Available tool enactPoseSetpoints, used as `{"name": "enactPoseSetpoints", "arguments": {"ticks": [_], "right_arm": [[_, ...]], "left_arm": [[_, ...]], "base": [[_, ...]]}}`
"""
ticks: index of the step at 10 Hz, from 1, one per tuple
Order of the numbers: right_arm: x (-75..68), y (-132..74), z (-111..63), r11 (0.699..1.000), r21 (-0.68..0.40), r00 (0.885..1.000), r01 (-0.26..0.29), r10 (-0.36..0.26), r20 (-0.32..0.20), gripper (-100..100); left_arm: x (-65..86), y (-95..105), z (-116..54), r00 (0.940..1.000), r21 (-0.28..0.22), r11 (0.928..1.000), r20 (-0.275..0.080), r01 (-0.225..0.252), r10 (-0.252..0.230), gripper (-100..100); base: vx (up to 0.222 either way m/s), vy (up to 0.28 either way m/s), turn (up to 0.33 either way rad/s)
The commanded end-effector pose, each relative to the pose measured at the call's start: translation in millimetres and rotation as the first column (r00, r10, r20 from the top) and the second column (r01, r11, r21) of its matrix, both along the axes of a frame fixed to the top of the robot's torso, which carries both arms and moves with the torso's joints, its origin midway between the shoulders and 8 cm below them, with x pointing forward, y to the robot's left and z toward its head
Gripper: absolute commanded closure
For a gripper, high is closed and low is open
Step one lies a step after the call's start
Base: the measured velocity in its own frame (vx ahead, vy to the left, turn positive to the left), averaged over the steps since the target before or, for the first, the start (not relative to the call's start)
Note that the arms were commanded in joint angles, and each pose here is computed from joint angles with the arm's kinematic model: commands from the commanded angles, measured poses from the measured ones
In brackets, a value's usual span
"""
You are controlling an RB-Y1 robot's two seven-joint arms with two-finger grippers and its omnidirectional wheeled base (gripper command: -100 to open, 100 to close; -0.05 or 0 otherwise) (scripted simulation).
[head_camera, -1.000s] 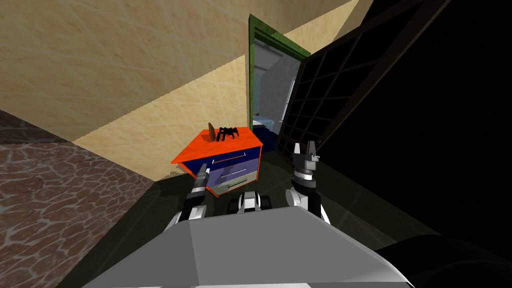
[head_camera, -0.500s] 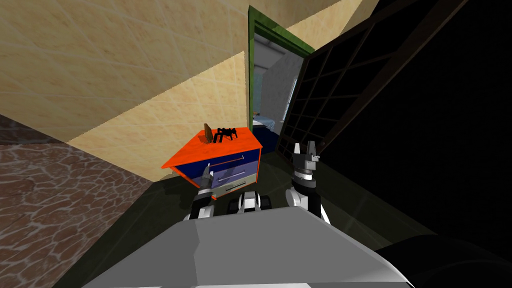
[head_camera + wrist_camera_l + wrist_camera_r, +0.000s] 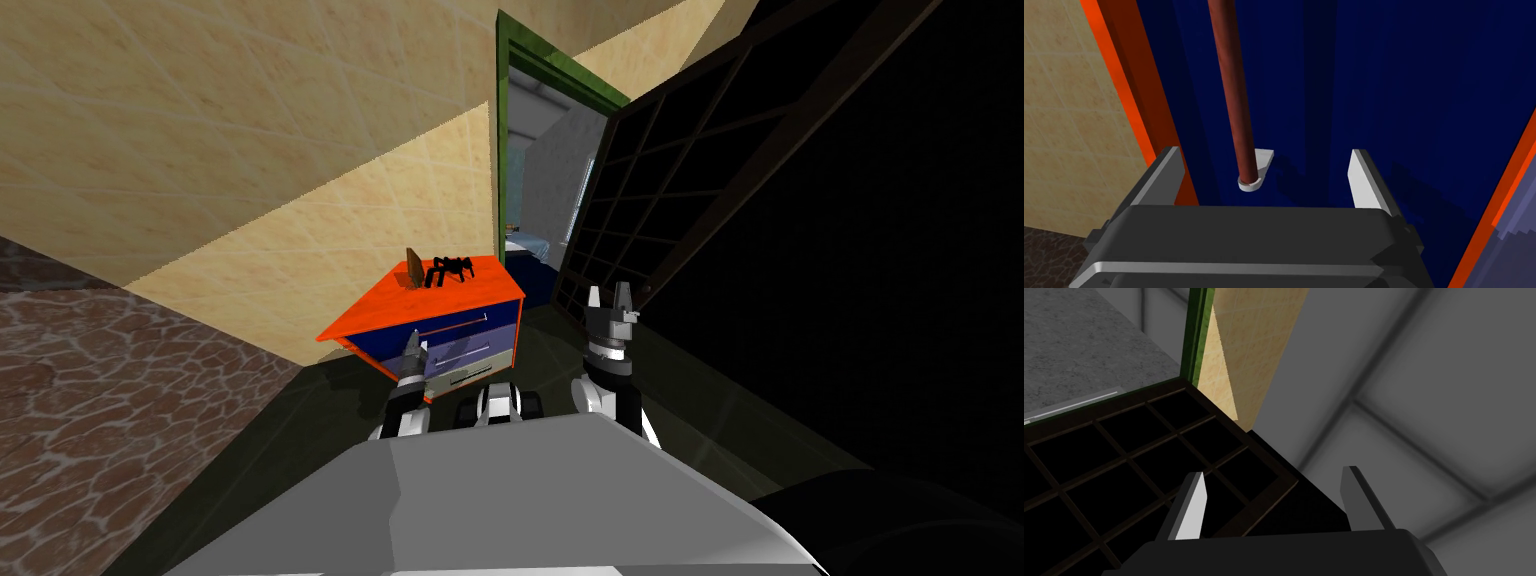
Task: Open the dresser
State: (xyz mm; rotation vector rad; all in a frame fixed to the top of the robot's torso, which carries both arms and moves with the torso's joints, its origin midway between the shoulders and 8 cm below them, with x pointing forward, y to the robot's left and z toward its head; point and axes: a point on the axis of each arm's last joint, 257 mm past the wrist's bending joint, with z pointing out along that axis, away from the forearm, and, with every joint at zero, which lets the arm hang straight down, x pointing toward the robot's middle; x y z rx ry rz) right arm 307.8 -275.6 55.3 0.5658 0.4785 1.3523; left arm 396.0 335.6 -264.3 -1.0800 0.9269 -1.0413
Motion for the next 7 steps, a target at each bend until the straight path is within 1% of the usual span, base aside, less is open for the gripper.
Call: {"name": "enactPoseSetpoints", "arguments": {"ticks": [1, 2, 5, 7], "right_arm": [[0.0, 0, 0.0, 1.0, 0.0, 1.0, 0.0, 0.0, 0.0, 0], [0.0, 0, 0.0, 1.0, 0.0, 1.0, 0.0, 0.0, 0.0, 0], [0.0, 0, 0.0, 1.0, 0.0, 1.0, 0.0, 0.0, 0.0, 0], [0.0, 0, 0.0, 1.0, 0.0, 1.0, 0.0, 0.0, 0.0, 0]], "left_arm": [[-1.8, -0.5, -3.8, 1.0, -0.001, 1.0, -0.002, 0.001, -0.001, 100], [-1.4, 5.3, 2.0, 0.9999, 0.033, 0.9994, 0.004, 0.013, -0.014, -100], [-1.0, 19.4, 6.0, 0.9993, 0.096, 0.9948, -0.011, 0.036, -0.035, -100], [-0.4, 26.8, 7.7, 0.9987, 0.126, 0.9909, -0.023, 0.047, -0.044, -100]], "base": [[-0.025, -0.005, 0.013], [-0.012, -0.012, -0.002], [0.0, -0.014, 0.002], [0.007, -0.013, 0.005]]}}
